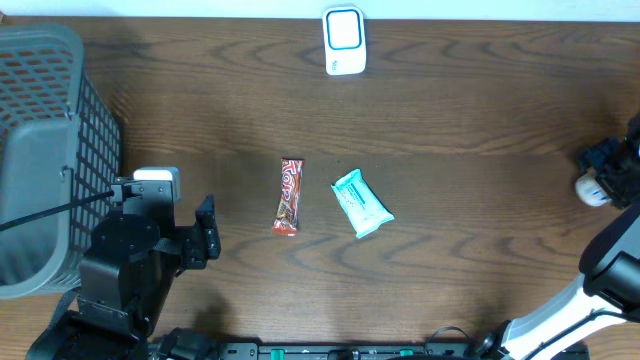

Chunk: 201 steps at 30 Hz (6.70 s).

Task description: Scan the item barcode

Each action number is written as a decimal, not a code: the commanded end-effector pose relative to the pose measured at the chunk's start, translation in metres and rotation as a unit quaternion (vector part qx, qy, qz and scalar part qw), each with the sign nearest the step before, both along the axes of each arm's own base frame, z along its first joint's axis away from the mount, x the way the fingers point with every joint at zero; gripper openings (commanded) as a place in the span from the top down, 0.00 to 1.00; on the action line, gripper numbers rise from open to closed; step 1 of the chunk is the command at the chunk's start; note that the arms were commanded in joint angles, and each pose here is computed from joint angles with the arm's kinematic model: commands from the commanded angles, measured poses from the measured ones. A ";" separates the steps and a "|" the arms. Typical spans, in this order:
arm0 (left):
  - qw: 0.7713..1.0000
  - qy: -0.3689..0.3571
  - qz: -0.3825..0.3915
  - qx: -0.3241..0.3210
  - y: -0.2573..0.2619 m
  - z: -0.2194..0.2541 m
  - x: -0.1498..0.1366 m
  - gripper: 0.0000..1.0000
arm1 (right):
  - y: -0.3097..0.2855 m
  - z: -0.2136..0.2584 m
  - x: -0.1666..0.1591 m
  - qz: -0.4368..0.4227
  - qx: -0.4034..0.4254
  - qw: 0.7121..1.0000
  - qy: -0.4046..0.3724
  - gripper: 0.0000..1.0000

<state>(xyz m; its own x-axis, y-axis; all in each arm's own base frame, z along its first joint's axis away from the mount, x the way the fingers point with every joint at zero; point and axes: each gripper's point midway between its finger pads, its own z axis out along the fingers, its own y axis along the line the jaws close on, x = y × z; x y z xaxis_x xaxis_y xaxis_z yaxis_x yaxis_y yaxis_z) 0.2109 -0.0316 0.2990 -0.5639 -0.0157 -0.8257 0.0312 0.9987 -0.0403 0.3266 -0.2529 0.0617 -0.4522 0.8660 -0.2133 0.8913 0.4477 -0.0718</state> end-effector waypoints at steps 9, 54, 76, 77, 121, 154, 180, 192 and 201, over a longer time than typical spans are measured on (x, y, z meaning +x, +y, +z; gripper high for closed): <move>1.000 -0.008 0.003 0.001 0.002 0.006 0.000 0.17 | 0.005 -0.015 -0.004 -0.009 0.037 0.999 -0.028 0.28; 1.000 -0.008 0.003 0.001 0.002 0.006 0.000 0.17 | 0.448 -0.022 -0.021 0.593 0.354 0.715 -0.108 0.01; 1.000 -0.008 0.003 0.001 0.002 0.006 0.000 0.18 | 0.442 -0.062 -0.044 0.593 0.355 0.713 -0.116 0.99; 1.000 -0.008 0.003 0.001 0.002 0.006 0.000 0.17 | 0.441 -0.061 -0.041 0.588 0.355 0.717 -0.118 0.99; 1.000 -0.008 0.003 0.001 0.002 0.006 0.000 0.17 | 0.418 0.022 -0.048 0.482 -0.021 0.875 0.041 0.01; 1.000 -0.008 0.003 0.001 0.002 0.006 0.000 0.17 | 0.262 -0.047 -0.059 0.434 0.199 0.876 -0.072 0.01; 1.000 -0.008 0.003 0.001 0.002 0.006 0.000 0.17 | 0.334 -0.070 -0.056 0.465 0.395 0.771 -0.185 0.59; 1.000 -0.008 0.003 0.001 0.002 0.006 0.000 0.17 | 0.323 -0.011 -0.043 0.471 0.351 0.791 -0.172 0.42; 1.000 -0.008 0.003 0.001 0.002 0.006 0.000 0.17 | 0.243 0.020 -0.093 0.320 0.142 0.936 -0.041 0.43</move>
